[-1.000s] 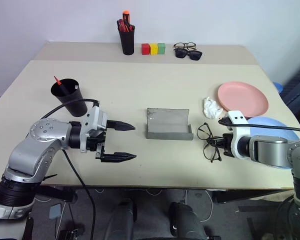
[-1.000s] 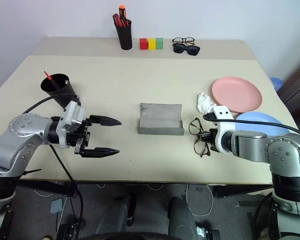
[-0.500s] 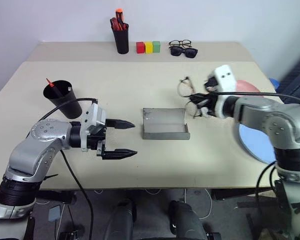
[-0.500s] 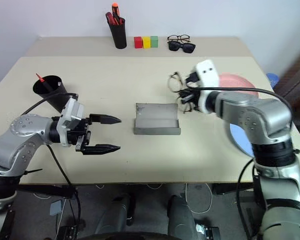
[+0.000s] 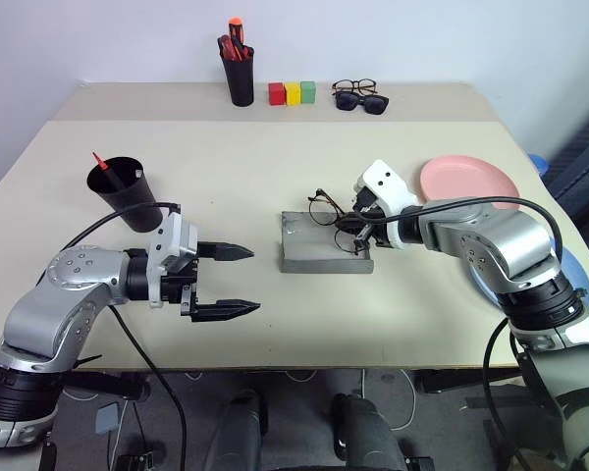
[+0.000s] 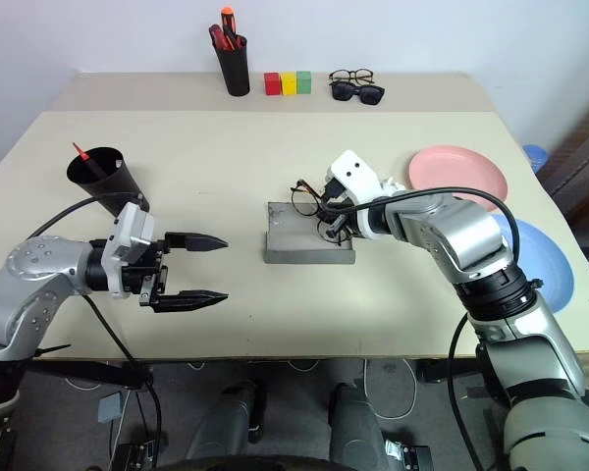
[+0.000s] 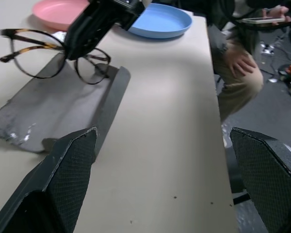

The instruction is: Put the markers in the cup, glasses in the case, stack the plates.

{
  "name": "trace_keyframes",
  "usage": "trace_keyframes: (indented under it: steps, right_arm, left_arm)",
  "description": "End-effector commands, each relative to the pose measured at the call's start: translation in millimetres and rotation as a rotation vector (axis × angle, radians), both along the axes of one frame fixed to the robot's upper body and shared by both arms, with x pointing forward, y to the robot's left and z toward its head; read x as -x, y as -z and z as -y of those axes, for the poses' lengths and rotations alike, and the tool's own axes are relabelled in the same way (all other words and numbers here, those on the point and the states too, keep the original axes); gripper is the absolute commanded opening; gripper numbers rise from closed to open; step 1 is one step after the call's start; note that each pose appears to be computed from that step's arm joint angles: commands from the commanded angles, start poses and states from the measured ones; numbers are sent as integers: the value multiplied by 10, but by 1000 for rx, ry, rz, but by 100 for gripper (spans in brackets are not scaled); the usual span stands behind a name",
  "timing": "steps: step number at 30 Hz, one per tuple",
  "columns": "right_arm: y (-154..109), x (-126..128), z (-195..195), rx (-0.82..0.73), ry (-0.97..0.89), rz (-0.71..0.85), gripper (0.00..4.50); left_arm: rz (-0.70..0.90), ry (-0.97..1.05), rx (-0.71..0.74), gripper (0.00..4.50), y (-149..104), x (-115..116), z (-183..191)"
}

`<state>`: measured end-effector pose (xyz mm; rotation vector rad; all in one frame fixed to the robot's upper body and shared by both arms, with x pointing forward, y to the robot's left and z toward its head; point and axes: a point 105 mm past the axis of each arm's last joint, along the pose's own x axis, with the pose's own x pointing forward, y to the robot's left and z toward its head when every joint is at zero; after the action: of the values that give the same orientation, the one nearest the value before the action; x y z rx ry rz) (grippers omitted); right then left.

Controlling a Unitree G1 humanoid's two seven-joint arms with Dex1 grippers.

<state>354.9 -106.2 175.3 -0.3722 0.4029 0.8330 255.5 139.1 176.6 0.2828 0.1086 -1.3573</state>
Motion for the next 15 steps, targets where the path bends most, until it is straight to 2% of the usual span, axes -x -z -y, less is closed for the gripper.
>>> trace_keyframes:
  steps: [1, 7, 8, 12, 14, 15]
  right_arm:
    - [-35, 41, 49, 20, -17, 7, 98]
    - [-2, 135, 104, 28, -18, -16, 413]
    - [-36, 151, 118, -4, -7, -15, 448]
    - [-273, 297, 133, -187, -39, 86, 448]
    - [-291, 378, 273, -172, -7, 162, 448]
    - [-279, 412, 341, -143, 9, 202, 449]
  left_arm:
    - [59, -14, 7, 450, -112, 23, -16]
    - [85, -123, -2, 450, -109, -178, -97]
    - [102, -150, -2, 450, -122, -245, -107]
    - [182, -261, -39, 450, -161, -561, -119]
    - [213, -317, -49, 450, -204, -766, -112]
    - [224, -348, -47, 424, -233, -869, -115]
